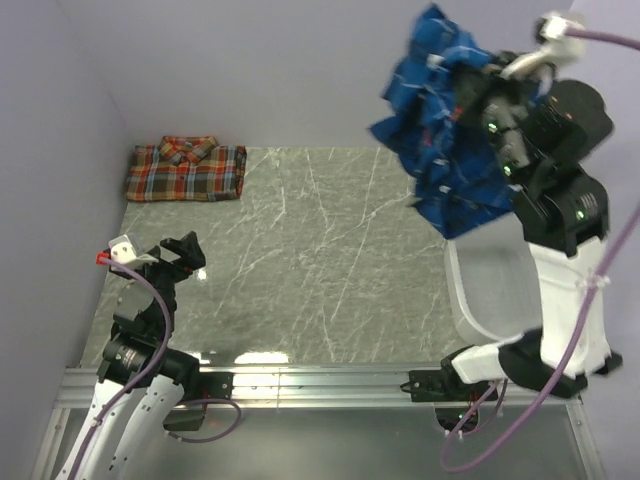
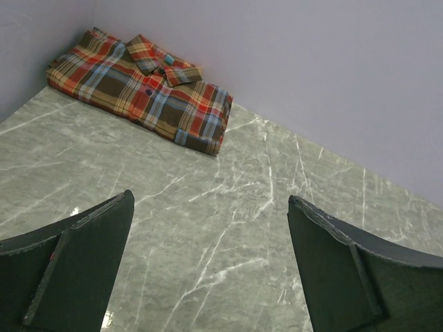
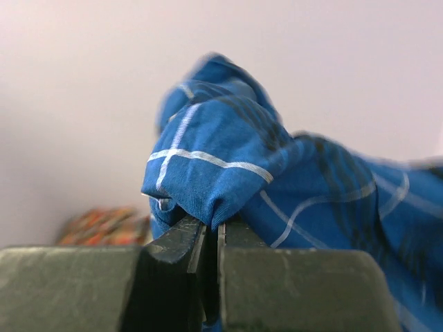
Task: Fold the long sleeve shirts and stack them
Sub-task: Move the shirt to the center of the board
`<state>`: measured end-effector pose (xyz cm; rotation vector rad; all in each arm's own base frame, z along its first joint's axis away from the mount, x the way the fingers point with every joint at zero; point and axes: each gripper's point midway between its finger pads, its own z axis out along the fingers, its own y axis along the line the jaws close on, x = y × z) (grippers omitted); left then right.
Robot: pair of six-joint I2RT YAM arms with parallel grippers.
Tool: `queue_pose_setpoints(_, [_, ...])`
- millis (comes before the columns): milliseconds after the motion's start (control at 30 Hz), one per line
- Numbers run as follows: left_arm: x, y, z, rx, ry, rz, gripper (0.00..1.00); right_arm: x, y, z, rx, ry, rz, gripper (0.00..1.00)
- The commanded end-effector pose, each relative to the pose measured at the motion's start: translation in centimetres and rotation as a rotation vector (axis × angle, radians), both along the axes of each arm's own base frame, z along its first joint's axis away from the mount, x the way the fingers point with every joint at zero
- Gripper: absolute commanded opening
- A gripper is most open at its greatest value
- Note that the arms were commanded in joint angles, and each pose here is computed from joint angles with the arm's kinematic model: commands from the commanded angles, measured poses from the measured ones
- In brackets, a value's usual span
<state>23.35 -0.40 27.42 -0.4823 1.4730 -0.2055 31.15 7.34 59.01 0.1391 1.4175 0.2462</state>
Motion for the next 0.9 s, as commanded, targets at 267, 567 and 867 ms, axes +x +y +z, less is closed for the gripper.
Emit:
queue_pose_setpoints(267, [-0.1,0.7,1.3,0.013,-0.004,0.035,0.99,0.3,23.9,-7.5,-0.153,0.072,0.775,0.0])
queue_pose_setpoints(567, [0.1,0.6,0.9,0.022,0.012,0.036,0.99,-2.2,24.7,-31.2,-0.265,0.595,0.831,0.9])
queue_pose_setpoints(867, [1.4,-1.0,-0.1,0.024,0.062,-0.034,0.99,-1.9,17.0,-40.7,-0.244,0.804,0.583,0.88])
